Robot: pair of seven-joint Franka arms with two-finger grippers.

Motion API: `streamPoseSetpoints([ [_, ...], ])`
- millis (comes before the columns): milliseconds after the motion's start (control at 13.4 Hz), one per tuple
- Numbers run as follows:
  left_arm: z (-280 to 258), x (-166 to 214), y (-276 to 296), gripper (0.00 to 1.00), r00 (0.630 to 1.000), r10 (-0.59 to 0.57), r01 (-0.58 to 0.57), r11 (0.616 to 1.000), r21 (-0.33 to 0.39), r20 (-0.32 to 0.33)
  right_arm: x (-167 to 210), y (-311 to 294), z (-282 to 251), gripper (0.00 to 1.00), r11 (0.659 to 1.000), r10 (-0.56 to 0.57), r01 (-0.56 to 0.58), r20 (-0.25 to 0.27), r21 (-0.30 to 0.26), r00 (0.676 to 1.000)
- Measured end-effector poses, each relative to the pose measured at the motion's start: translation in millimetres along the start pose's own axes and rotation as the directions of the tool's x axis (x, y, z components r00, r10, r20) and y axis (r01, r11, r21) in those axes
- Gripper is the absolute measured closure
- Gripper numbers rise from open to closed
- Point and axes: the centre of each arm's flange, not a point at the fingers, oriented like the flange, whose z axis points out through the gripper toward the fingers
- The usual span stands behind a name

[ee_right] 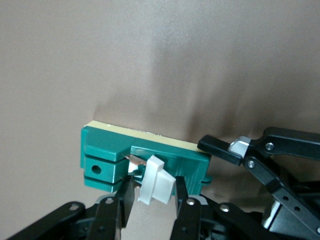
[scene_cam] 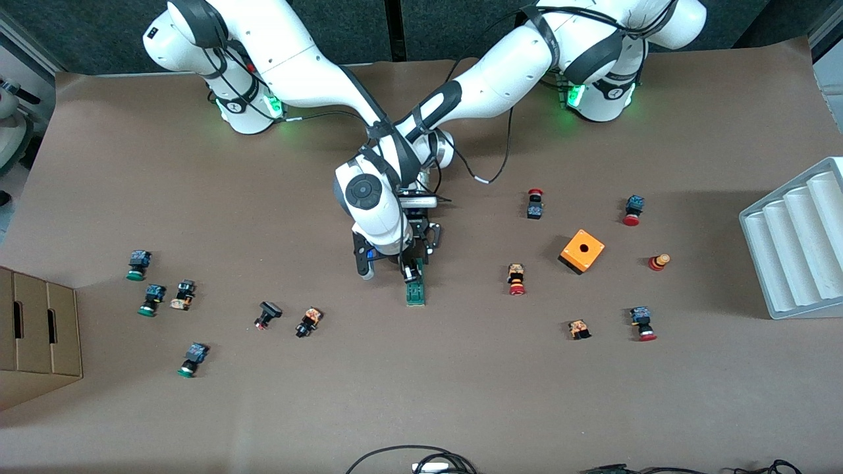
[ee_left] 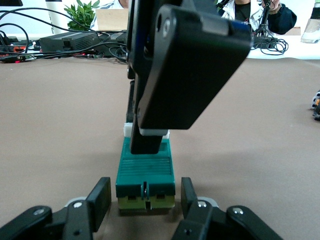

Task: Close load switch with both arms
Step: 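Close the right gripper around the white lever of the switch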

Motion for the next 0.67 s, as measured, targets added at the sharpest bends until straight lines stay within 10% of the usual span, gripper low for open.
streamPoseSetpoints([
  [671, 0.0, 0.0, 0.4, 0.36, 1.000, 0.003, -0.003, 1.000, -0.006, -0.004, 1.3, -13.1, -16.5, 0.63, 1.000, 0.016, -0.016, 0.013, 0.000, 1.000],
])
